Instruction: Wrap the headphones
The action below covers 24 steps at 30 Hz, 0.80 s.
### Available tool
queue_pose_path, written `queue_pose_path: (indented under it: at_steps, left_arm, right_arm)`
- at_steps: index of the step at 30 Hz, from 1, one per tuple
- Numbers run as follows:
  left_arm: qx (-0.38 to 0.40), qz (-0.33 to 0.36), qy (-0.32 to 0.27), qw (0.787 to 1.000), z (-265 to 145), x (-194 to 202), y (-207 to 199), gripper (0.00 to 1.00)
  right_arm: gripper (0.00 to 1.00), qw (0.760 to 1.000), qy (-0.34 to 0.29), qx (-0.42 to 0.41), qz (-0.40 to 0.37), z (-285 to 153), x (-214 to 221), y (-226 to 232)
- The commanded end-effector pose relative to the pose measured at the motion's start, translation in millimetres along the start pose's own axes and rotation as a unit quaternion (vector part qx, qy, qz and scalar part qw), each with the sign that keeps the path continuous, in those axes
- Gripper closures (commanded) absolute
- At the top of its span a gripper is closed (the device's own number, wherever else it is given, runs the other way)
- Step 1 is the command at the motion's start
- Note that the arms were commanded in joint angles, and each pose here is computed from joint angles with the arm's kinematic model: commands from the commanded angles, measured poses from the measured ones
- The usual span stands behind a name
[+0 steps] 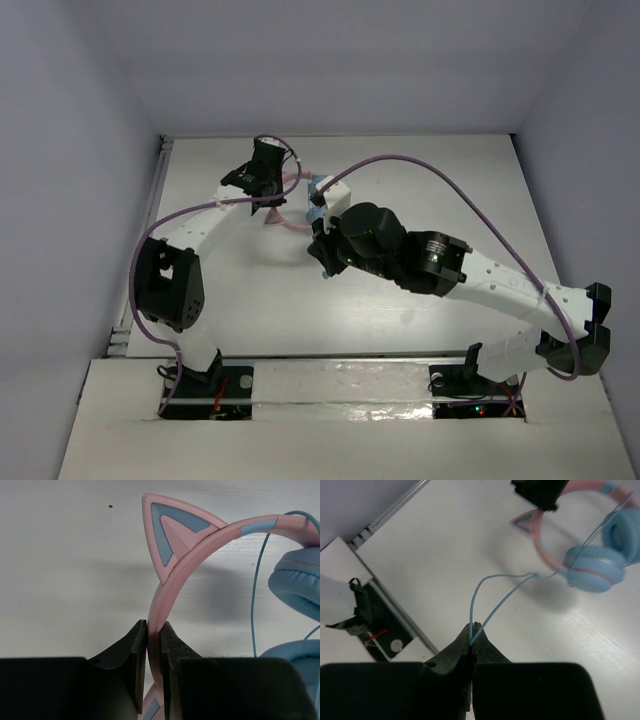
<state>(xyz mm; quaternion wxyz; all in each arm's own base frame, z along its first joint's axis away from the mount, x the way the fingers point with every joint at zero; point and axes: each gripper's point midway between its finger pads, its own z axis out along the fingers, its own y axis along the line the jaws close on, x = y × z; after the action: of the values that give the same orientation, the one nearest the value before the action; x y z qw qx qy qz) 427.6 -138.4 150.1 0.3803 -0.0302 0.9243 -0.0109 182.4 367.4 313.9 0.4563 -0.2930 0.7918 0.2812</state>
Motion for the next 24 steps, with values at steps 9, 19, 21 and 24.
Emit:
queue_pose_path:
  at_steps: [9, 19, 21, 24]
  left_arm:
    - [0.084, 0.022, -0.034, 0.996, -51.8, 21.9, -28.9, 1.00]
    - [0.144, 0.053, 0.008, 0.988, -60.5, 65.5, -48.2, 1.00]
    - [0.153, 0.060, 0.012, 0.986, -62.3, 72.0, -51.8, 1.00]
    - [0.168, 0.076, 0.022, 0.983, -63.8, 82.6, -60.2, 1.00]
  right_arm:
    - [1.00, 0.985, -0.049, 0.146, -0.077, 0.2, -39.1, -72.6]
    - [1.00, 0.972, -0.091, 0.208, -0.066, 3.7, -60.6, -124.4]
    - [1.00, 0.968, -0.097, 0.224, -0.062, 5.6, -64.9, -140.2]
    - [1.00, 0.964, -0.103, 0.239, -0.057, 11.5, -70.8, -155.5]
